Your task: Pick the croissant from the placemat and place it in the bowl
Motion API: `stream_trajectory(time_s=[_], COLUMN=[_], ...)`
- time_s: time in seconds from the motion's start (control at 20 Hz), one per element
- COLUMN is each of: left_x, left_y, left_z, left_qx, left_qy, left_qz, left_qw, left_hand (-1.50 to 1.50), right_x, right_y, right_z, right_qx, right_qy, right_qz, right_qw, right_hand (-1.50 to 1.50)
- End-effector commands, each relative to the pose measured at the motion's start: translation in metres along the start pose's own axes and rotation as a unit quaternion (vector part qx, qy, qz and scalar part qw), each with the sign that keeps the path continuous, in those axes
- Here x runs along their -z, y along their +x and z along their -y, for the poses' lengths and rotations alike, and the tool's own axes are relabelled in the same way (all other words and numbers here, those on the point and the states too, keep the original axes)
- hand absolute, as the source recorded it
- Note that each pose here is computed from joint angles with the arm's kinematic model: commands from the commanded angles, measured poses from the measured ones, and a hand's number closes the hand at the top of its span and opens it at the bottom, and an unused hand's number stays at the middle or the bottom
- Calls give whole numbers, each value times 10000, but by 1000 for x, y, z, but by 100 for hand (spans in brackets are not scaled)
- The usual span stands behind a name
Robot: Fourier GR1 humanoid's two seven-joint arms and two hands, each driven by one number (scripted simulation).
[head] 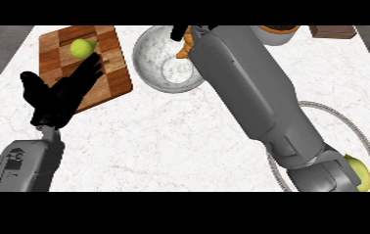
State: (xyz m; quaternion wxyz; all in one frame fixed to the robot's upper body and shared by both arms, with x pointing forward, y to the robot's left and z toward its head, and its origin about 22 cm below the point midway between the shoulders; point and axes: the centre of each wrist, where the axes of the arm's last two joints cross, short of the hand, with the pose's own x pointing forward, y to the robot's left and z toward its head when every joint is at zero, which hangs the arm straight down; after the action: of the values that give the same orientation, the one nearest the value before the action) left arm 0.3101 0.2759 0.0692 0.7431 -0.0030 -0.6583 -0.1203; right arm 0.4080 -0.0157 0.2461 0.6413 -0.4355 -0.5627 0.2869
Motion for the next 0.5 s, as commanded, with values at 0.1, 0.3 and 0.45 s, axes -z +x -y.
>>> stream_trajectory(time_s=[0.1, 0.3, 0.45], left_x=[6, -1, 2], left_y=[4, 11, 14], left_z=[12, 1, 6], left_qx=[38, 21, 86], left_qy=[-133, -136, -255], left_qz=[43, 169, 180], left_qw=[9999, 9998, 9995], left_hand=[0, 0, 0], right_x=[33, 46, 53], right_y=[-29, -44, -60], right_z=[-38, -37, -46], right_qx=[316, 1302, 1936], right_qy=[227, 334, 439], right_qz=[-137, -612, -993], right_qw=[9991, 9890, 9750], right_hand=[150, 150, -150])
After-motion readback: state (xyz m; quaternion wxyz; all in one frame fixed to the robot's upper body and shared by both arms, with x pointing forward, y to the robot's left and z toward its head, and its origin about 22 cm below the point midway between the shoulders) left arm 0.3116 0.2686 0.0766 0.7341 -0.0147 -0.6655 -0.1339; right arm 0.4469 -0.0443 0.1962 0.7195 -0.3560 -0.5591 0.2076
